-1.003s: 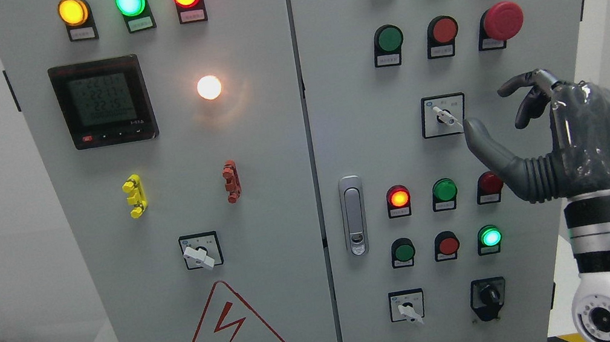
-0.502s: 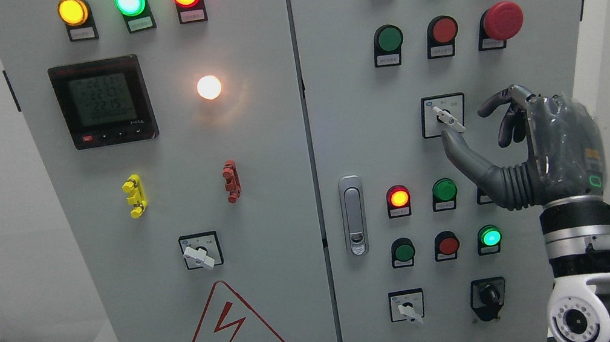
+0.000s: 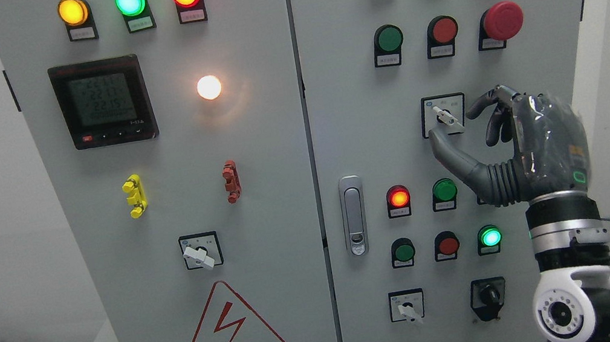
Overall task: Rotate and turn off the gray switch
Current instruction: 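Close the right hand's fingers around the gray switch knob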
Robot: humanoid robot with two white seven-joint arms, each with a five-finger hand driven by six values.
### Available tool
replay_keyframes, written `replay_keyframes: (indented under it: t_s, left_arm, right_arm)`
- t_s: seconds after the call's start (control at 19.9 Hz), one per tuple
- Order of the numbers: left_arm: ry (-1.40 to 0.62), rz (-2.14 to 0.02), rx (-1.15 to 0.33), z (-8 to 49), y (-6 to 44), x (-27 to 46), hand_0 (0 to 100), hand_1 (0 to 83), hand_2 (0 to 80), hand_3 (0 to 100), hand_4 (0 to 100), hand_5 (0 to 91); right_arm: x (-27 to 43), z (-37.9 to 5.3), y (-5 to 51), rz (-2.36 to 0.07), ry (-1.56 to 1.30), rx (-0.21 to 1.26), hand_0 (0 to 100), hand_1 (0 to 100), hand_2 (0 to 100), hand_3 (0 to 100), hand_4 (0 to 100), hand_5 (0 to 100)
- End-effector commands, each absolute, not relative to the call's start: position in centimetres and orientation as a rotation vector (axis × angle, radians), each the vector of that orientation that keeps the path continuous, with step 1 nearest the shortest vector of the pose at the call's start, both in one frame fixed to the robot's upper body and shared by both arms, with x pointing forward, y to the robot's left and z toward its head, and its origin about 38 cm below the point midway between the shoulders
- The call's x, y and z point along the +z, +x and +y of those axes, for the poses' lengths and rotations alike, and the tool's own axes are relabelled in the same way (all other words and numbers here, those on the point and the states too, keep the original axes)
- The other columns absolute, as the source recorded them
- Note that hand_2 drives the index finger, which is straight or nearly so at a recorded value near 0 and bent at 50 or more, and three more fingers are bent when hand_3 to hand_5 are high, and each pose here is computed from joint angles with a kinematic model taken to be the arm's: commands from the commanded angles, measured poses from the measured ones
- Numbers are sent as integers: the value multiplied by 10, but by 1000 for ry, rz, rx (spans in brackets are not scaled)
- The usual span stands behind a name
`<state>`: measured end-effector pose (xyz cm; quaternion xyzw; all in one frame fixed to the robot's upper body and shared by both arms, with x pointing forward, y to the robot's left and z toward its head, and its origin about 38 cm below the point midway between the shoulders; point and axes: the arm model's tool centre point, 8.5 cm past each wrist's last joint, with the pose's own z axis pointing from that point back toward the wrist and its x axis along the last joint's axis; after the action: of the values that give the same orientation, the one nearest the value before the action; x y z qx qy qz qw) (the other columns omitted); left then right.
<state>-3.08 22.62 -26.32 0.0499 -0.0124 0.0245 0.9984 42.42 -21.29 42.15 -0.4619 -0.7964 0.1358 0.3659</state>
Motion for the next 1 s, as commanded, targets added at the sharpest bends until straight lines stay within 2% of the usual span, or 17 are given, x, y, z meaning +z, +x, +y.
replay_keyframes:
  t_s: [0.0, 0.2, 0.95]
  left_arm:
    - [102, -10, 47, 226, -36, -263, 120, 389, 0, 0, 0, 0]
    - [100, -10, 47, 226, -36, -263, 120, 389, 0, 0, 0, 0]
    - [102, -10, 47, 226, -36, -263, 120, 389, 0, 0, 0, 0]
  right_arm:
    - [418, -211, 432, -2022, -1185, 365, 145, 387, 540, 895, 909, 1000]
    - [420, -212, 434, -2021, -1190, 364, 74, 393, 550, 897, 911, 1000]
    - [421, -213, 440, -1998, -1199, 364, 72, 410, 570, 899, 908, 1000]
